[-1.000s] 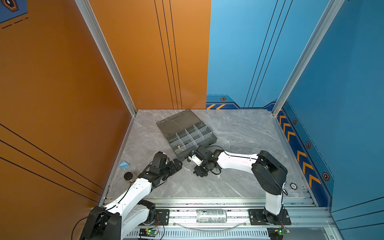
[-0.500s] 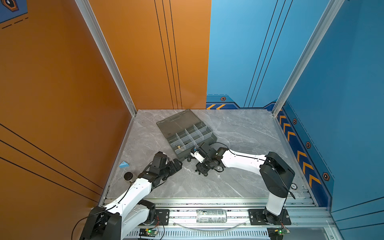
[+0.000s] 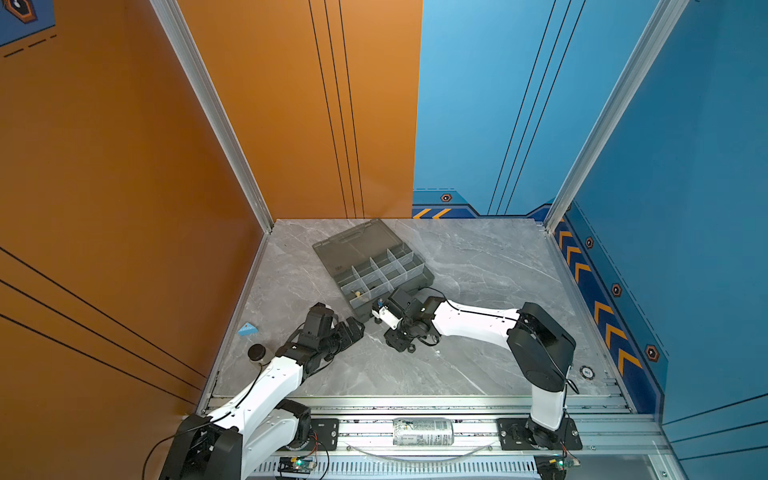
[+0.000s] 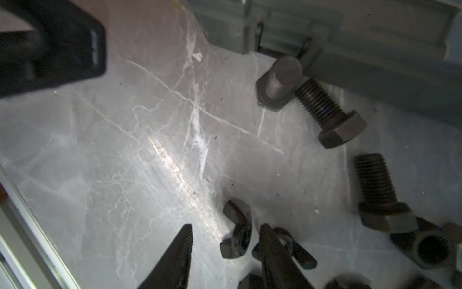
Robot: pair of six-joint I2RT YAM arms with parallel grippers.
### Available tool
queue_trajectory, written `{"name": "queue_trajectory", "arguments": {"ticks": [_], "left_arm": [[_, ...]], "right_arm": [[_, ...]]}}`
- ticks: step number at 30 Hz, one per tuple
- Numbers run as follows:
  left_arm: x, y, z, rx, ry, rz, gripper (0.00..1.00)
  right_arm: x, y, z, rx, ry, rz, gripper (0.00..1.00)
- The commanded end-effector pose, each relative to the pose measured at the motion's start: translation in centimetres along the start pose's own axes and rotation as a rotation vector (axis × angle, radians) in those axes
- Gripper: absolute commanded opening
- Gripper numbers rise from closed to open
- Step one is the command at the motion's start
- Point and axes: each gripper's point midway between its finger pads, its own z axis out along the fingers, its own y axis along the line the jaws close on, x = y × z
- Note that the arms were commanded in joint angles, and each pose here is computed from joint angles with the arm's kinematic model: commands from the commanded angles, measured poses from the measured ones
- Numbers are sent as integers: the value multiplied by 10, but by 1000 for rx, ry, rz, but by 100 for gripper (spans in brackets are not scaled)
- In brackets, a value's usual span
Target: Sort the screws and nuts into containers
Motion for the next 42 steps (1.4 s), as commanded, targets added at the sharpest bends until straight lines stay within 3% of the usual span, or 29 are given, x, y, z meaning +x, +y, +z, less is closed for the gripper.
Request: {"name": "queue_trajectory", "arguments": {"ticks": [1, 42], "left_arm": [[6, 6, 0, -6, 17, -6, 98], [3, 4, 2, -3, 18, -6, 98]], "right_arm": [[3, 4, 1, -20, 23, -3, 46], [35, -7, 21, 15, 120, 20, 29]]}}
